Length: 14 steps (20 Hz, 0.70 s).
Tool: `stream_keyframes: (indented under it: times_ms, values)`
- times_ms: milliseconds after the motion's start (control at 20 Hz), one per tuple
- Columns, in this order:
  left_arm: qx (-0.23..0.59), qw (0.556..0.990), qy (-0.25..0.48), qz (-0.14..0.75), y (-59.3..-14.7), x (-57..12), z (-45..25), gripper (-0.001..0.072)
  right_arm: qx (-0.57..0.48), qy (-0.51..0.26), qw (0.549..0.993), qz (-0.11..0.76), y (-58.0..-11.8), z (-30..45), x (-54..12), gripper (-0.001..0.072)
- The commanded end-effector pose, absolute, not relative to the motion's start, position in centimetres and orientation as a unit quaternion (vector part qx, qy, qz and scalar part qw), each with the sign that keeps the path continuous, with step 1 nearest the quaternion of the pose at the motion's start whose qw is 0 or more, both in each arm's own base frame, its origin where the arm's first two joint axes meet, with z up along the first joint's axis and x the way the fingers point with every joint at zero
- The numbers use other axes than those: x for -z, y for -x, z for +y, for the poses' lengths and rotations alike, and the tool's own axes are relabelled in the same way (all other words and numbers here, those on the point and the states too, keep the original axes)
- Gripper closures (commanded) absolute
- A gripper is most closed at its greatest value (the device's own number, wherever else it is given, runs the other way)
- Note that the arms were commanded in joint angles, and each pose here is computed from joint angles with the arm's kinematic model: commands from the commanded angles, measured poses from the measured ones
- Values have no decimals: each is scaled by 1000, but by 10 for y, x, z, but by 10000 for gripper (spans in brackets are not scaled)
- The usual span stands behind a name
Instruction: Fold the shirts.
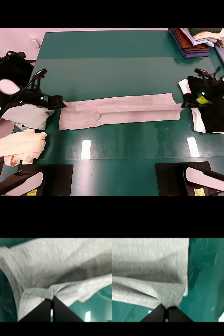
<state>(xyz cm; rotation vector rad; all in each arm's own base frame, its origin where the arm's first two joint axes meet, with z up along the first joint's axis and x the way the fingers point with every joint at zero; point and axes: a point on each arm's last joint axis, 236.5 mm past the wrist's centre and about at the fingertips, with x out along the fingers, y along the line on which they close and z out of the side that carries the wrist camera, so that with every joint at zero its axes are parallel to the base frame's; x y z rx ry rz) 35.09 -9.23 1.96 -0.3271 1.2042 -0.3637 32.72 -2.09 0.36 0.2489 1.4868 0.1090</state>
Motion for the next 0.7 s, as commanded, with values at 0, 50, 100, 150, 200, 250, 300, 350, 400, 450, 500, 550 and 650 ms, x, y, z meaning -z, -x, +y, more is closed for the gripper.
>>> stream_keyframes:
  times_ms: [0,50,100,150,200,250,300,350,400,450,500,550,650]
  values:
    - [170,782,156,578,-386,9,-92,685,-69,-122,723,677,-369,-8,8,699]
    - [169,780,162,581,-390,11,-93,682,-83,-137,723,672,-380,-1,8,697]
    - [166,780,167,580,-394,10,-93,565,-106,-147,726,663,-390,5,6,625]
    - [157,785,177,573,-399,6,-92,267,-122,-163,729,653,-399,8,4,469]
    - [150,787,187,568,-404,0,-92,180,-131,-175,731,646,-405,8,1,359]
    - [152,790,188,564,-407,-8,-92,178,-134,-181,734,641,-407,4,1,324]
    - [158,790,187,562,-409,-16,-94,180,-129,-188,734,639,-405,-6,2,324]
    - [166,787,192,562,-409,-22,-98,318,-121,-198,732,641,-401,-18,6,323]
    - [176,783,204,560,-408,-28,-105,575,-113,-211,723,647,-392,-30,12,291]
    - [189,781,217,554,-409,-33,-112,687,-103,-227,714,654,-382,-42,20,250]
    - [202,780,228,547,-411,-39,-120,685,-93,-244,706,659,-372,-51,29,250]
    - [209,780,229,543,-411,-41,-127,686,-97,-258,700,658,-364,-55,38,251]
    - [219,787,217,534,-414,-42,-149,686,-106,-296,689,653,-353,-57,54,251]
